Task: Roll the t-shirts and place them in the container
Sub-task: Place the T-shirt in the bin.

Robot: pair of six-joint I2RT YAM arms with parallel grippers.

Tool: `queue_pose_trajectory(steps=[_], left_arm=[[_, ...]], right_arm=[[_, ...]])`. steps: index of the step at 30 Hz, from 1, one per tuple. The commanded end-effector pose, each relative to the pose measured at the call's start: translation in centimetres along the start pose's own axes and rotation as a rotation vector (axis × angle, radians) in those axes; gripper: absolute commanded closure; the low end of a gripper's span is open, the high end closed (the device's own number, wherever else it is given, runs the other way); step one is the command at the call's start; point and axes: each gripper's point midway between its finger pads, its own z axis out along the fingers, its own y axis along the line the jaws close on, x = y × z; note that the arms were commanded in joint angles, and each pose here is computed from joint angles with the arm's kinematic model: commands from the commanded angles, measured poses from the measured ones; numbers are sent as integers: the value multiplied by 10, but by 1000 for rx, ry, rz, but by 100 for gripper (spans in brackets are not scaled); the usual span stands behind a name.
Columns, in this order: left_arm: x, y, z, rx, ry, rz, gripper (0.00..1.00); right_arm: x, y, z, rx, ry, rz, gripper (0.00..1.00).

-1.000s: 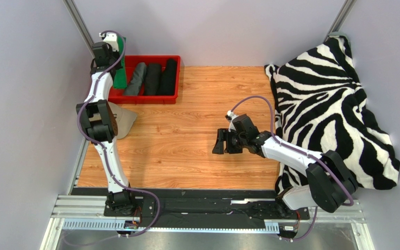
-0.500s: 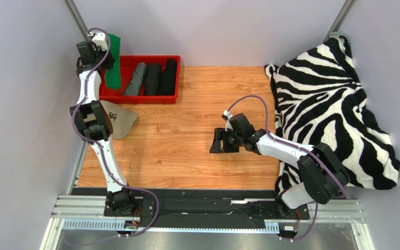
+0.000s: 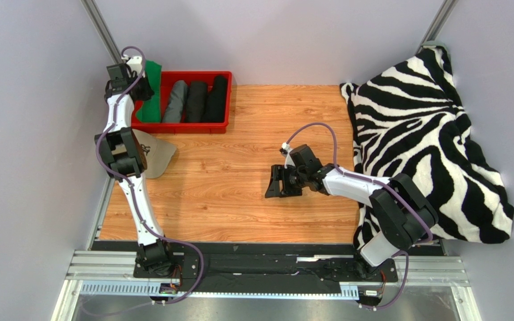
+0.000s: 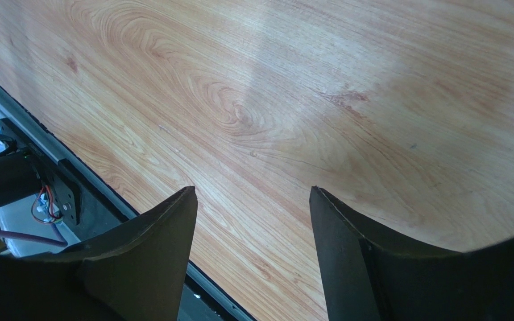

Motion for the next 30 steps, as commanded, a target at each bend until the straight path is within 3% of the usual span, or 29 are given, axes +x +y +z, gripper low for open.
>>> queue_pose_trajectory(steps=[1, 30], left_arm=[[-23, 2, -16, 0, -28, -18, 100], [64, -41, -25, 77, 269, -363, 100]], right_arm=[[-16, 19, 3, -81, -24, -32, 34], [7, 23, 8, -165, 47, -25, 34]])
